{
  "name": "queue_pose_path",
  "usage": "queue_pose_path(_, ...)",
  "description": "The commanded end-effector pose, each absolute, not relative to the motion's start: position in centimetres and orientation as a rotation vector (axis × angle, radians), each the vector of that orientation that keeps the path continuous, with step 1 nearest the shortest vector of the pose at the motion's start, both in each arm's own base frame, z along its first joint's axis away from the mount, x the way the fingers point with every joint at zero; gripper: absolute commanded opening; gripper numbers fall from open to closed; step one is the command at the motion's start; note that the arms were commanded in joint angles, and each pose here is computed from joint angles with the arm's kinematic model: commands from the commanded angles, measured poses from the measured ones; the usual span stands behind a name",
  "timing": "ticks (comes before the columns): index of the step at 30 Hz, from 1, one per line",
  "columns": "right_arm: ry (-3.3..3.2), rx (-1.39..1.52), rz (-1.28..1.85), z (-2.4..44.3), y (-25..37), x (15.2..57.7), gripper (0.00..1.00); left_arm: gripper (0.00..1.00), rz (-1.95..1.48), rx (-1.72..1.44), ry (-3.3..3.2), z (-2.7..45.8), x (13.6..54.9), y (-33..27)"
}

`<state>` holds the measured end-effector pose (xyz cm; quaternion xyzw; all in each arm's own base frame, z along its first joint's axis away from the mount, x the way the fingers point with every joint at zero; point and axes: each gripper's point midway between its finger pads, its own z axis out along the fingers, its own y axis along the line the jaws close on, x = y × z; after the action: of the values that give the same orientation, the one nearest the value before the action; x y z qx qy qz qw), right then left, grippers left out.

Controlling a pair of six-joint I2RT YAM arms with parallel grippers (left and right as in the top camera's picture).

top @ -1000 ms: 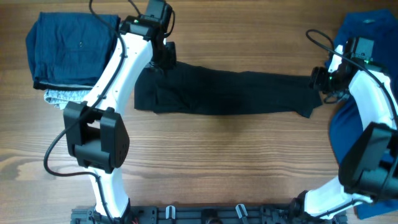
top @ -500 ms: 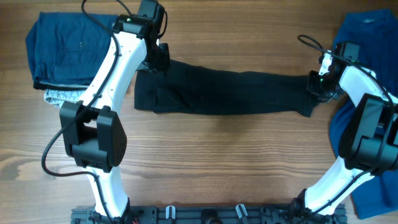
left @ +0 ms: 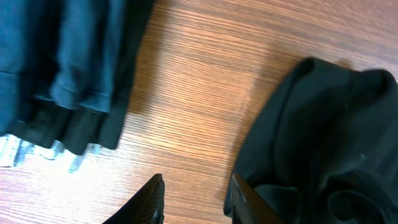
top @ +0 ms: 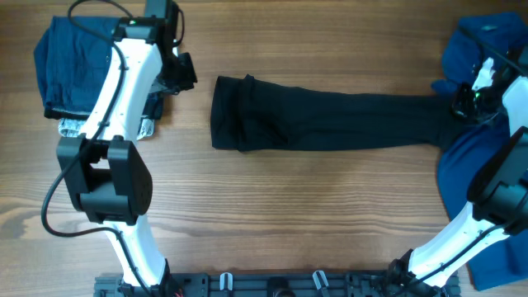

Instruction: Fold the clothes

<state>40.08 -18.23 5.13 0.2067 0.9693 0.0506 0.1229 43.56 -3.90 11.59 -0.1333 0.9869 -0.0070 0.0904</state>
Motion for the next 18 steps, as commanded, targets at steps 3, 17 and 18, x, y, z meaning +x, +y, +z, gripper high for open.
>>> queue_pose_path(3, 2.786, 0.472, 0.34, 10.3, -14.3, 41.8, 0.04, 0.38, -0.052, -0.447, 2.895, 13.2, 43.5, -2.9)
queue_pose_path(17, 2.935, 0.091, 0.557, 11.3, 4.6, 41.7, 0.04, 0.47, -0.052, -0.447, 2.895, 13.2, 43.5, -2.9)
queue_pose_path(18, 2.95, 0.083, 0.512, 10.8, 5.3, 41.8, 0.04, 0.47, -0.052, -0.446, 2.895, 13.2, 43.5, -2.9)
